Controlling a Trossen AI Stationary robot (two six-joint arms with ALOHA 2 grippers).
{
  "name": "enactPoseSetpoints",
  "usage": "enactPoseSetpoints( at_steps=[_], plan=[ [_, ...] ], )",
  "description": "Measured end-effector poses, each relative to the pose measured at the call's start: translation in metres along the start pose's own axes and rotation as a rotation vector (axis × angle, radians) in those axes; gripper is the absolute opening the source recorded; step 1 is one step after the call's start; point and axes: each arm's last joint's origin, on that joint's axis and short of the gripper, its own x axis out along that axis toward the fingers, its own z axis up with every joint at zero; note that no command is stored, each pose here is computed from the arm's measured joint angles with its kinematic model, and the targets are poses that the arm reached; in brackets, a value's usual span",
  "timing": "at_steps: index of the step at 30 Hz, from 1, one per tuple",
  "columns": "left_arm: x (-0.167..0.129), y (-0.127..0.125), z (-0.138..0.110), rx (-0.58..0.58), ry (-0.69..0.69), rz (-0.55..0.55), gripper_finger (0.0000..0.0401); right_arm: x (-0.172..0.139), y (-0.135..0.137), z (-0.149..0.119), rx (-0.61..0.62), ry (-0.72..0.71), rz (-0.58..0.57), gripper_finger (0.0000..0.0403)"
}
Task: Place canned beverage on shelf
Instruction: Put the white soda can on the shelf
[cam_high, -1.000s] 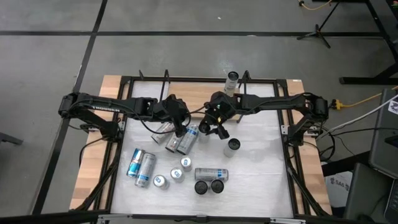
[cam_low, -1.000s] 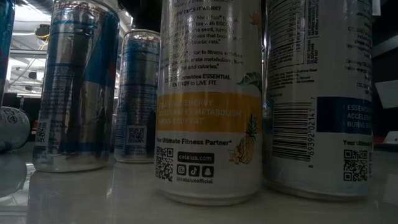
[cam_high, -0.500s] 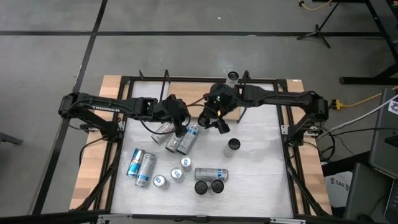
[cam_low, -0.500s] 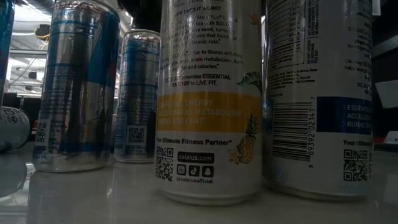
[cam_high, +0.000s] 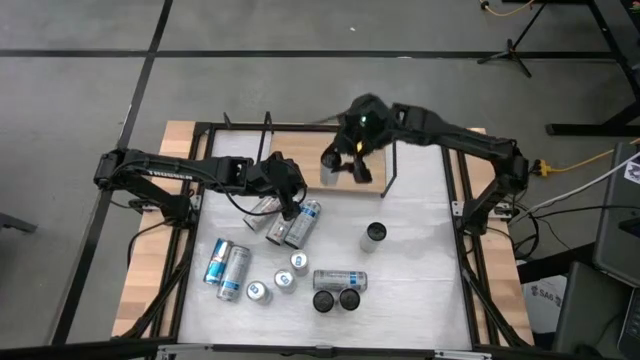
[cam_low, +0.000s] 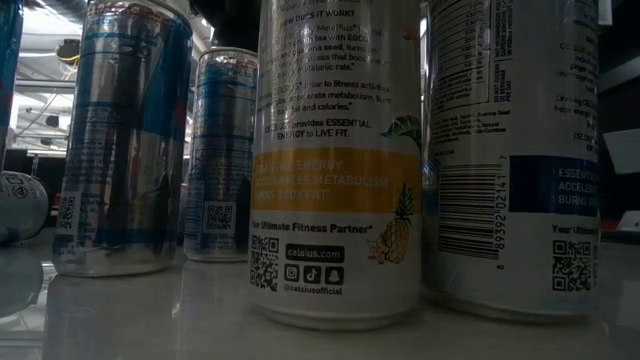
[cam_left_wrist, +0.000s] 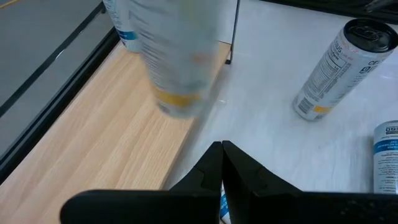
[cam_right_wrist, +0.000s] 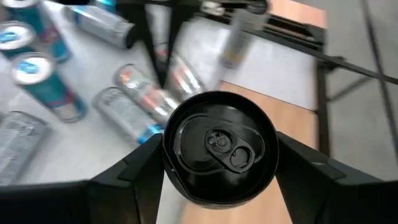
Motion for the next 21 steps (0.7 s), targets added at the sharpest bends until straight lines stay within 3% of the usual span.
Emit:
enactPoseSetpoints(
  at_steps=[8, 14, 21],
  plan=[
    [0.0, 0.0, 0.0, 0.0, 0.0, 0.001, 0.0, -0.022, -0.047, -0.029, 0.061, 0.021, -0.121, 0.0239],
    [0.0, 0.001, 0.0, -0.001, -0.007, 0.025, 0.0, -0.038, -0.072, -0.048, 0.098, -0.016, -0.137, 0.0239],
    [0.0, 0.001, 0.002, -0.006, -0.021, 0.022, 0.0, -0.033, -0.09, -0.079, 0.147, -0.03, -0.149, 0.0239]
  ],
)
